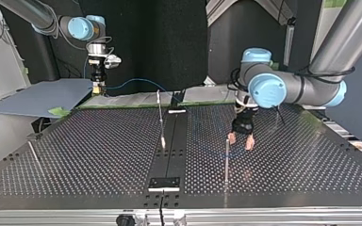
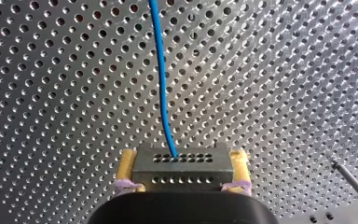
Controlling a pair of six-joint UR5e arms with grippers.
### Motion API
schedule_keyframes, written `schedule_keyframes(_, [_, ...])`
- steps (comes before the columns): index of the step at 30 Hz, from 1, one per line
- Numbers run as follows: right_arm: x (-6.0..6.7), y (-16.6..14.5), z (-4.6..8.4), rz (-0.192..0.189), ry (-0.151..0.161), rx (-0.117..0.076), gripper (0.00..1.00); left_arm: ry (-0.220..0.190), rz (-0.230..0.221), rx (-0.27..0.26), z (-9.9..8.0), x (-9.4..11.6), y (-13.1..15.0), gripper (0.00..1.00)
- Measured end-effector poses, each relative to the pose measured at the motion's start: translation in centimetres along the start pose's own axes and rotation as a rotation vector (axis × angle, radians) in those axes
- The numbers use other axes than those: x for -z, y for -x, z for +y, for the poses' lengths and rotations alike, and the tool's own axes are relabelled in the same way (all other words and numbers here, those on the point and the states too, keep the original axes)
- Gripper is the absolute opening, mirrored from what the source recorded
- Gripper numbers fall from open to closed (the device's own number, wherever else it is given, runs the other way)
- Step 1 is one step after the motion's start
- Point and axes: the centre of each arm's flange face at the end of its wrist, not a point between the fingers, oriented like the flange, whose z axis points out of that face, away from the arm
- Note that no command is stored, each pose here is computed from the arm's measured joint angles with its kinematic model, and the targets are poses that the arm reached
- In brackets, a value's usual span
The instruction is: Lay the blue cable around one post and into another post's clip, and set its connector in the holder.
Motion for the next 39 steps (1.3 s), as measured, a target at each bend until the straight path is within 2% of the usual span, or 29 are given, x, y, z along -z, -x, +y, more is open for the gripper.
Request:
schedule_keyframes(5, [0.0,0.0,0.0,-0.002,0.001,-0.001,0.01,0.042,-0.012,0.039,0.3,2.0,0.2,1.00])
schedule_keyframes(8, [0.0,0.0,0.0,-0.004,0.002,-0.001,0.01,0.053,-0.019,0.041,0.3,3.2,0.3,1.00])
schedule_keyframes(15, [0.1,0.1,-0.1,-0.006,0.000,-0.001,0.01,0.018,-0.038,-0.007,0.0,5.6,0.3,1.00])
schedule_keyframes(22, [0.2,0.2,-0.4,-0.016,-0.002,-0.003,0.01,0.057,-0.085,-0.073,0.3,8.4,1.3,1.00])
schedule_keyframes(27, [0.3,0.2,-0.5,-0.020,-0.004,-0.005,0.01,0.053,-0.132,-0.111,-1.9,9.7,2.8,1.00])
schedule_keyframes(35, [0.3,0.2,-0.5,-0.017,-0.007,-0.010,0.01,0.030,-0.223,-0.172,-7.0,12.3,5.7,1.00])
schedule_keyframes(39, [0.2,0.2,-0.5,-0.016,-0.008,-0.013,0.01,0.038,-0.259,-0.204,-8.8,13.1,6.8,1.00])
